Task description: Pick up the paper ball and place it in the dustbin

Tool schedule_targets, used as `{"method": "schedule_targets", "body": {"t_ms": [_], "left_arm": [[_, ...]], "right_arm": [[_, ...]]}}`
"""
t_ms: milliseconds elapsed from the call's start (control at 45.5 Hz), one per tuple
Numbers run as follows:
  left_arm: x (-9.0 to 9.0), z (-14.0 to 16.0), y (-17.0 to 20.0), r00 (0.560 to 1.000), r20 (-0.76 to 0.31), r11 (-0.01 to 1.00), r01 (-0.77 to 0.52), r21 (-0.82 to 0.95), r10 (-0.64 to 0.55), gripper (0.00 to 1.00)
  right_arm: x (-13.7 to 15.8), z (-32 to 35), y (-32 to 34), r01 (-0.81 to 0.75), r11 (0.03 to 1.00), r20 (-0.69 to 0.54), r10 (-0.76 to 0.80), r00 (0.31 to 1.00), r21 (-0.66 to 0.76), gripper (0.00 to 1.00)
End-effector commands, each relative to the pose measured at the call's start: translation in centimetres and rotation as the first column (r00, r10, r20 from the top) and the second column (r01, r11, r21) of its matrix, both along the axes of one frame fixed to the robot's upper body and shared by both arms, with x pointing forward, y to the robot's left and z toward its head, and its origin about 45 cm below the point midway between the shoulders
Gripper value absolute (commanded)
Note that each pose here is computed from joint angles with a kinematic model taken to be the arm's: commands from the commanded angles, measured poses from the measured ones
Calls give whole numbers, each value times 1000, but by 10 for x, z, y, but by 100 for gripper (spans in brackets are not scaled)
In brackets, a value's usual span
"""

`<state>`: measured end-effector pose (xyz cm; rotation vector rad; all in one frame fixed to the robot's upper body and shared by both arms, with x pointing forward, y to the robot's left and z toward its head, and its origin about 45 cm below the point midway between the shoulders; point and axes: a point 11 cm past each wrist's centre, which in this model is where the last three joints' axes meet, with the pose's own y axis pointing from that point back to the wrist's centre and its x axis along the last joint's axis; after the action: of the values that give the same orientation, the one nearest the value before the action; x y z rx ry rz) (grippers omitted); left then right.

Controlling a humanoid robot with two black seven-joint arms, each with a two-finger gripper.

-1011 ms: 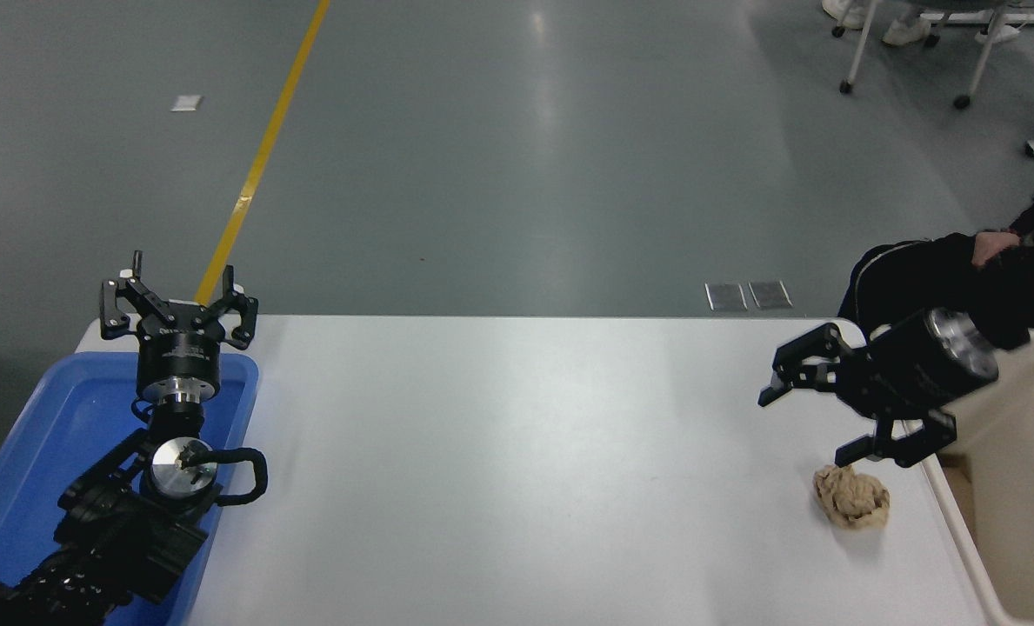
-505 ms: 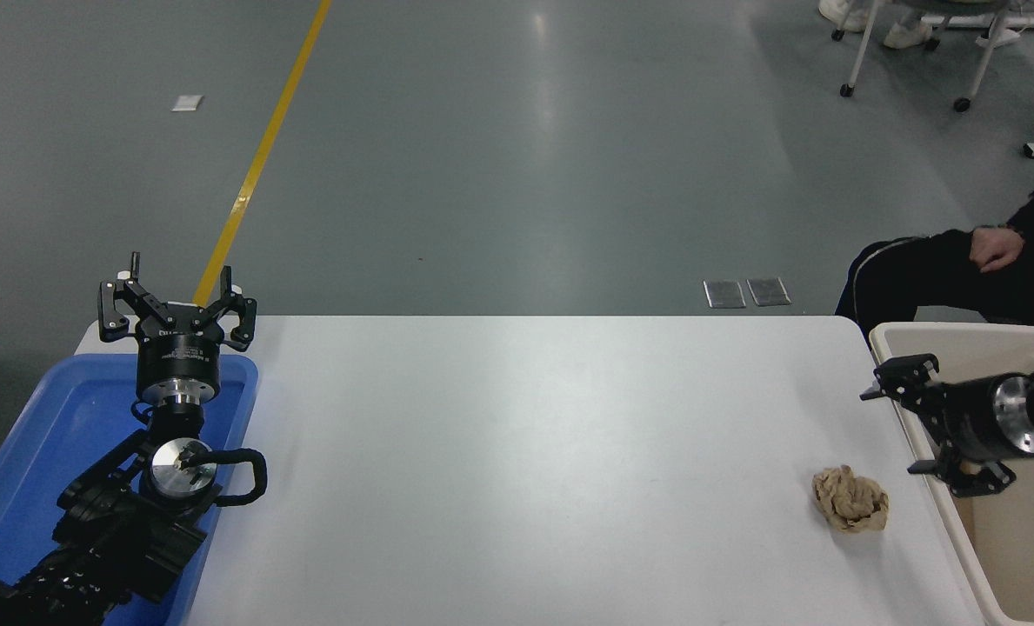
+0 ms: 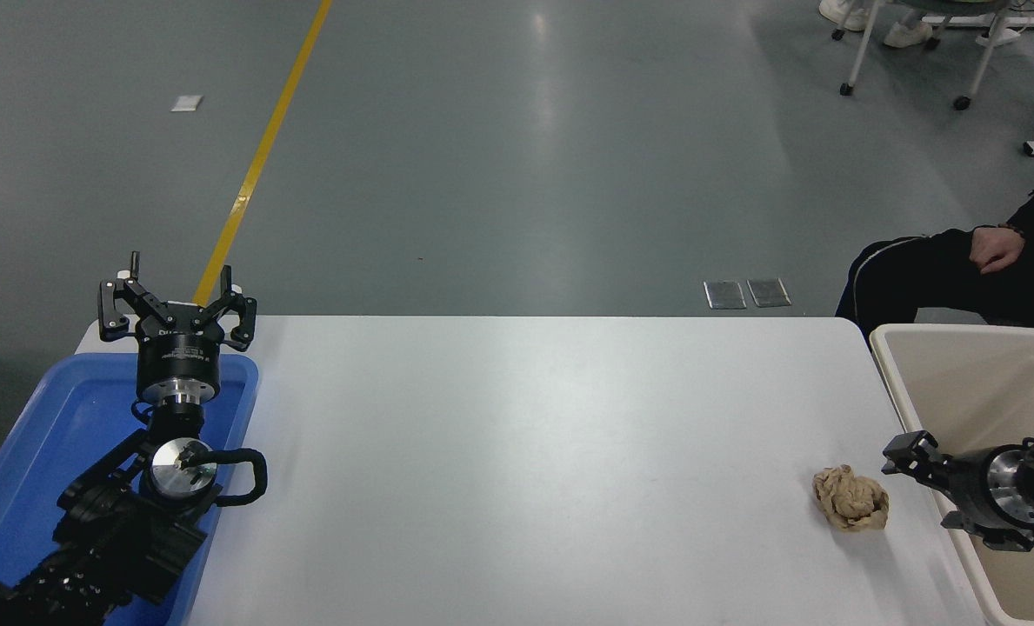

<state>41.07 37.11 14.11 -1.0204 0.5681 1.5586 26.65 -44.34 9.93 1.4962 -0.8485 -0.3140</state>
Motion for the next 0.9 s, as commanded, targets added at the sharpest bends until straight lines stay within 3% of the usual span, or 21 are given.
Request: {"method": "schedule_targets", "body": {"t_ms": [0,330,637,879], "left_arm": [[1,1,0,1000,2,1000,2,0,-2,99],[0,0,0,1000,0,1000,0,0,0,99],[0,0,0,1000,0,1000,0,0,0,99],[0,0,0,1000,0,1000,0,0,0,99]], "right_arm": [[-6,-2,22,7,999,-7,-7,1000,37,100],[10,-4,52,96,988,-6,-96,995,121,100],[27,-16,60,63,996,44,-66,997,68,99],[23,-29,51,58,998,45,-59,997,19,99]]}}
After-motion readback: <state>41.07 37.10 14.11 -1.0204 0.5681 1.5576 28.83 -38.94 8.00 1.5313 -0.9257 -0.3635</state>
